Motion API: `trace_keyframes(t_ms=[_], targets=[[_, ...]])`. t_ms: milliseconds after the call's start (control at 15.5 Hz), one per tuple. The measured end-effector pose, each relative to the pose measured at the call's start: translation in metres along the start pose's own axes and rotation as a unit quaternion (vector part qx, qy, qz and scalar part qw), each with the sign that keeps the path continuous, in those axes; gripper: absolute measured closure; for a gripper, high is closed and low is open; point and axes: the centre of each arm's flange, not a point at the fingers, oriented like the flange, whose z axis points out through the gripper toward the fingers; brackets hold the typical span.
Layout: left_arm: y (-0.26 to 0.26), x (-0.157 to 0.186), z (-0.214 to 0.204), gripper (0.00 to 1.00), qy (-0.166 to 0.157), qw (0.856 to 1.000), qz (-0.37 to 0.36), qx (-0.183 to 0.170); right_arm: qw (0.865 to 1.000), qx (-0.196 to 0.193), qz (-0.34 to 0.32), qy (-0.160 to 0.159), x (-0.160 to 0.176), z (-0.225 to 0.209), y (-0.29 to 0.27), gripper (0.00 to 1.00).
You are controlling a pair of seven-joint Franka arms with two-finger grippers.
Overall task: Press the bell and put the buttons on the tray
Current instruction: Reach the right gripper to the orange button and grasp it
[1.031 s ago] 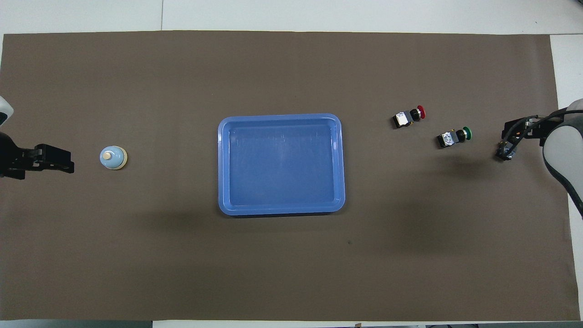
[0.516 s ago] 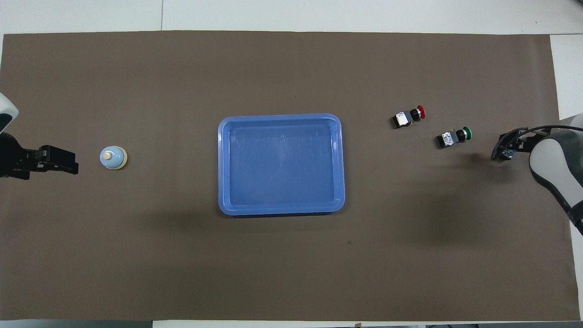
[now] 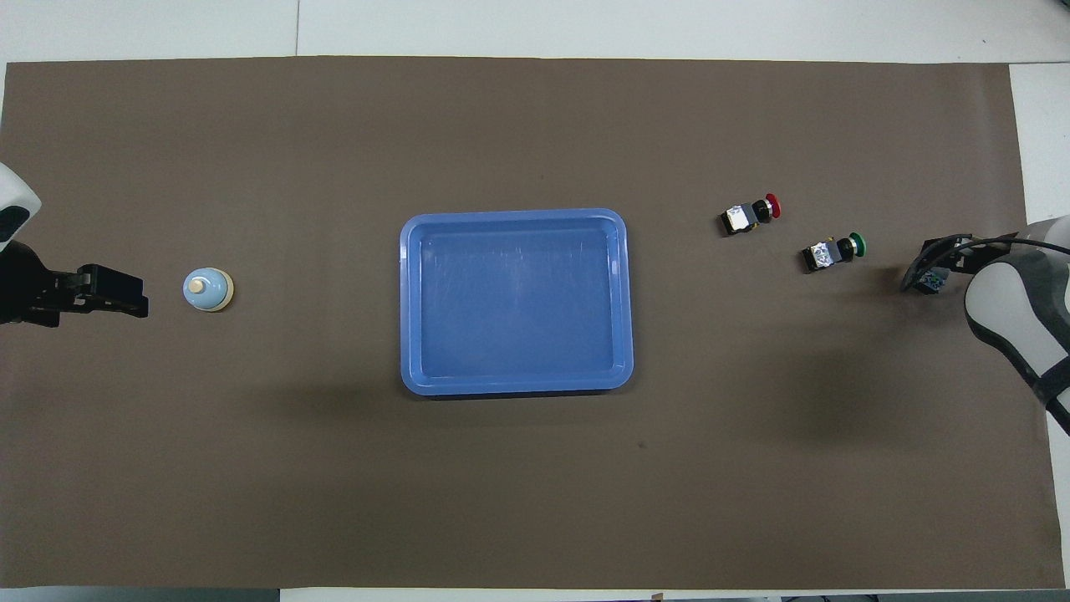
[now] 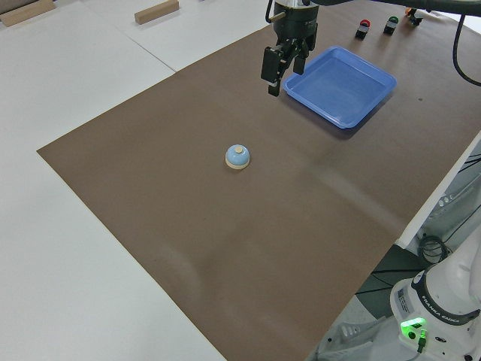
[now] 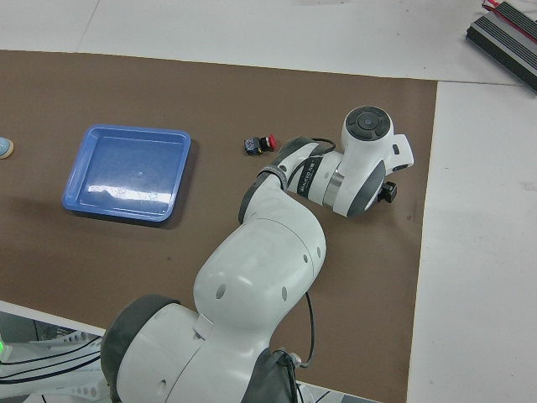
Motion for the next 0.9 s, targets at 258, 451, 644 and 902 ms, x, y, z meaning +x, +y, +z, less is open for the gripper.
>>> trace_keyframes(t_ms=[258, 451, 644, 902], targets=[[-0.0023, 0.0018, -0.0017, 0.0, 0.005, 1.0, -0.002, -0.001, 1.0, 0.001, -0.007, 0.002, -0.0001, 0.0005, -0.0094, 0.01], [-0.0021, 0.0023, -0.0006, 0.0, 0.004, 1.0, -0.002, -0.001, 1.0, 0.001, -0.007, -0.002, -0.0014, 0.0046, -0.0093, 0.04], [-0.002, 0.0027, 0.0, 0.0, 0.003, 1.0, -0.002, -0.001, 1.0, 0.0, -0.009, -0.005, -0.0023, 0.008, -0.0093, 0.36], [-0.002, 0.0028, -0.0036, 0.0, 0.007, 1.0, -0.002, -0.001, 0.997, 0.001, -0.072, -0.015, -0.0028, 0.0066, -0.0119, 0.59]])
